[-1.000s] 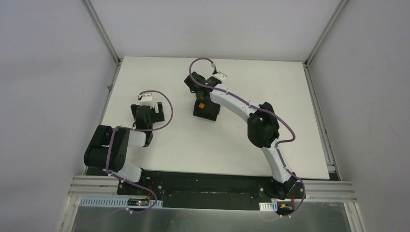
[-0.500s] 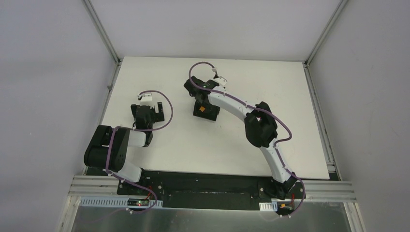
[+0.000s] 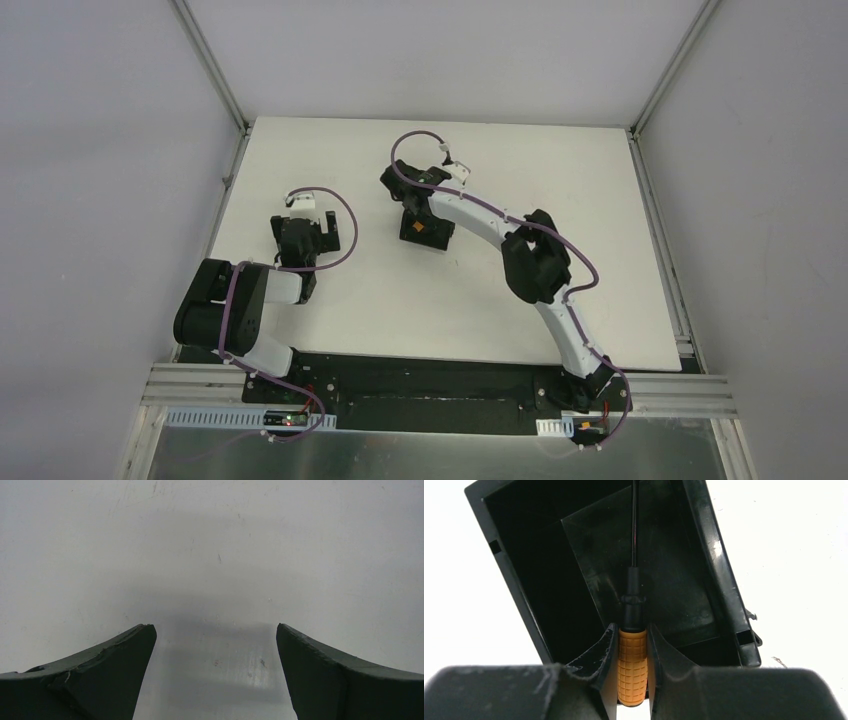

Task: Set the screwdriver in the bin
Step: Place the screwdriver in the bin.

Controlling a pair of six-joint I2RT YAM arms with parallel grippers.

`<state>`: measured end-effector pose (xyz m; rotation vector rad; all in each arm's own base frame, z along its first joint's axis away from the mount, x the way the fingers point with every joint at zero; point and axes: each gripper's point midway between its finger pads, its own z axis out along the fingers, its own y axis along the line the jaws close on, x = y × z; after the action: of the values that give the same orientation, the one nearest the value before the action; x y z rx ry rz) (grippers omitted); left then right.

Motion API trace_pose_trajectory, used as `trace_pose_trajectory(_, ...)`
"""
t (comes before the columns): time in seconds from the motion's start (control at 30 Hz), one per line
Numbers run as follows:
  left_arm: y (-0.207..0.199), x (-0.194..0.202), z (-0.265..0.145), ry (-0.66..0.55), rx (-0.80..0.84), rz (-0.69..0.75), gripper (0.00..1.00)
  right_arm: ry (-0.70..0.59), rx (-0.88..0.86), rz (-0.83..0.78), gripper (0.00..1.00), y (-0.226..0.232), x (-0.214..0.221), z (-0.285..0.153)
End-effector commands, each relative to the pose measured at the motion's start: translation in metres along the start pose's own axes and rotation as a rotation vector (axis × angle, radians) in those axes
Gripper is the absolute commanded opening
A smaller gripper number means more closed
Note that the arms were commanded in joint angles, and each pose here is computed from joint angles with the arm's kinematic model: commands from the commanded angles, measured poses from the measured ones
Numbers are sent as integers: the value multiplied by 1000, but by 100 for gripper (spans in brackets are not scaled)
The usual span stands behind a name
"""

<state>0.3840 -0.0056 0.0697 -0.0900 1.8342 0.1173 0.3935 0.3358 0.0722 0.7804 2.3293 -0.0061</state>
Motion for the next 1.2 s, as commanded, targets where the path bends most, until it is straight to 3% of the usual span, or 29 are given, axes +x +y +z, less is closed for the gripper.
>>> trace_pose_trajectory(0.0, 0, -13, 2, -37, 5, -18, 99, -7, 2, 26, 0, 4, -1, 7)
trace_pose_trajectory(0.5, 0, -13, 3, -36, 3, -18, 99, -3, 22, 27, 0, 0, -1, 16)
trace_pose_trajectory(0.77, -1, -13, 3, -35, 6, -17, 99, -12, 29, 32, 18, -3, -5, 12)
trace_pose_trajectory(0.87, 0, -13, 3, -36, 5, -18, 99, -18, 27, 32, 38, -3, -8, 9)
trace_pose_trajectory(0.97, 0, -13, 2, -36, 4, -18, 99, -26, 24, 32, 46, -2, -12, 7)
trace_pose_trajectory(1.17, 0, -13, 3, -35, 4, -18, 99, -36, 12, 25, 47, 0, -18, 2)
